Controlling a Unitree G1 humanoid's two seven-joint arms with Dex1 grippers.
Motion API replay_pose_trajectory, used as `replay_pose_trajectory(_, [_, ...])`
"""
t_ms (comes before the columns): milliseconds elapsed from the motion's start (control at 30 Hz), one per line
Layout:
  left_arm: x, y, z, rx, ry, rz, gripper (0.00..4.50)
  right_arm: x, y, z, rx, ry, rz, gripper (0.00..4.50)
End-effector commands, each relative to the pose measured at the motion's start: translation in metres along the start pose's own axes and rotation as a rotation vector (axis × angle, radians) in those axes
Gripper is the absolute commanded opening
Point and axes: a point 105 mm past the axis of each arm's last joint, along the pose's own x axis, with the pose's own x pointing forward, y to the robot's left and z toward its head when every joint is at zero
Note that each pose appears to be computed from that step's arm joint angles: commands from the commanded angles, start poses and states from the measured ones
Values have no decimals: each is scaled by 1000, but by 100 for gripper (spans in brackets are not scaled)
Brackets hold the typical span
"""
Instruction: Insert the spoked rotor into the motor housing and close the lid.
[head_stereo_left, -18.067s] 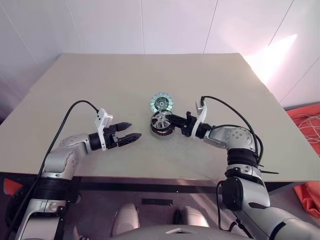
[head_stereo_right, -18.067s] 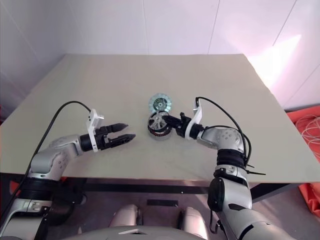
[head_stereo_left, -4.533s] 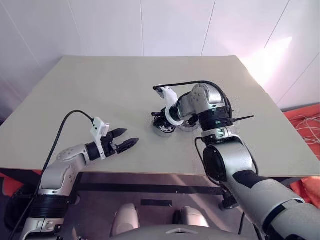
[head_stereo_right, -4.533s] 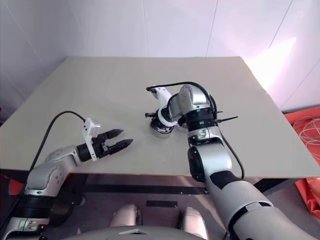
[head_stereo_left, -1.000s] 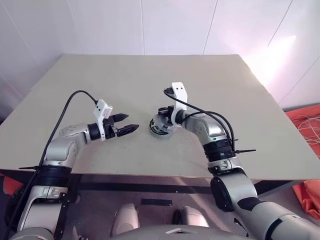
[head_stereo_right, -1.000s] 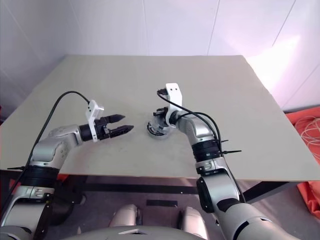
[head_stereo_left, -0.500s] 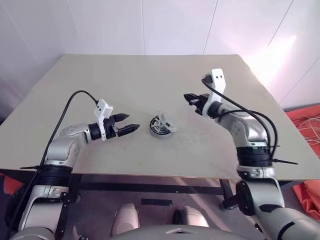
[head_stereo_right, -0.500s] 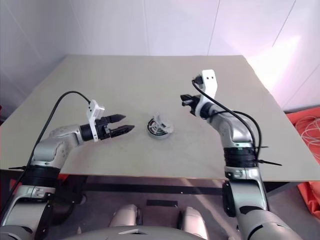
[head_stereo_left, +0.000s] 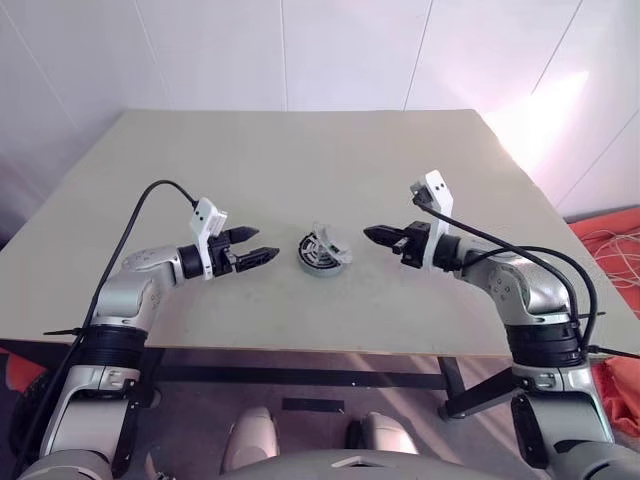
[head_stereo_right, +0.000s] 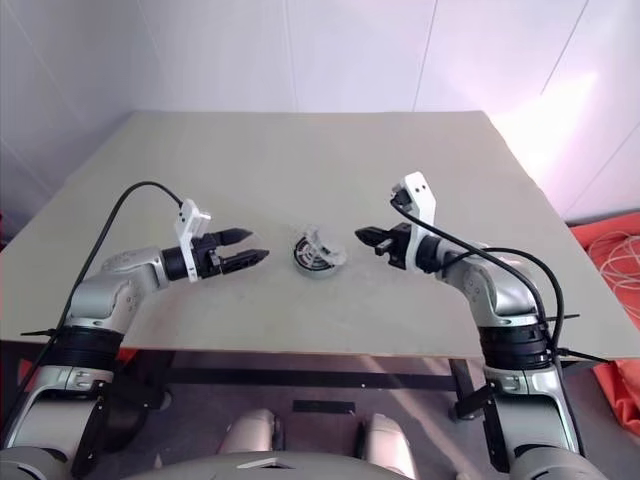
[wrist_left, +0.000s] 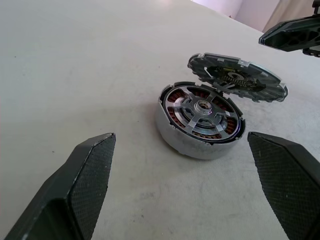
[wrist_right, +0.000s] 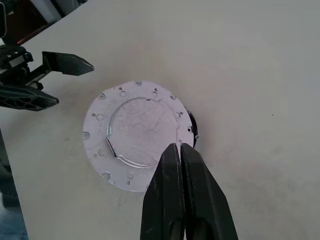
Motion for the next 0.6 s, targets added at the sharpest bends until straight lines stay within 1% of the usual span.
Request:
replay_pose_trajectory(33, [-4, 1, 12, 45, -28, 8, 450, 18, 11, 8, -23, -25, 54, 4])
replay_pose_trajectory(300, [-16, 4, 11, 44, -28, 47, 450, 40, 29, -2, 11, -2, 125, 4])
replay_pose_trajectory(600, [-27, 10, 16, 55, -32, 91, 450, 63, 32, -14, 39, 31, 111, 4])
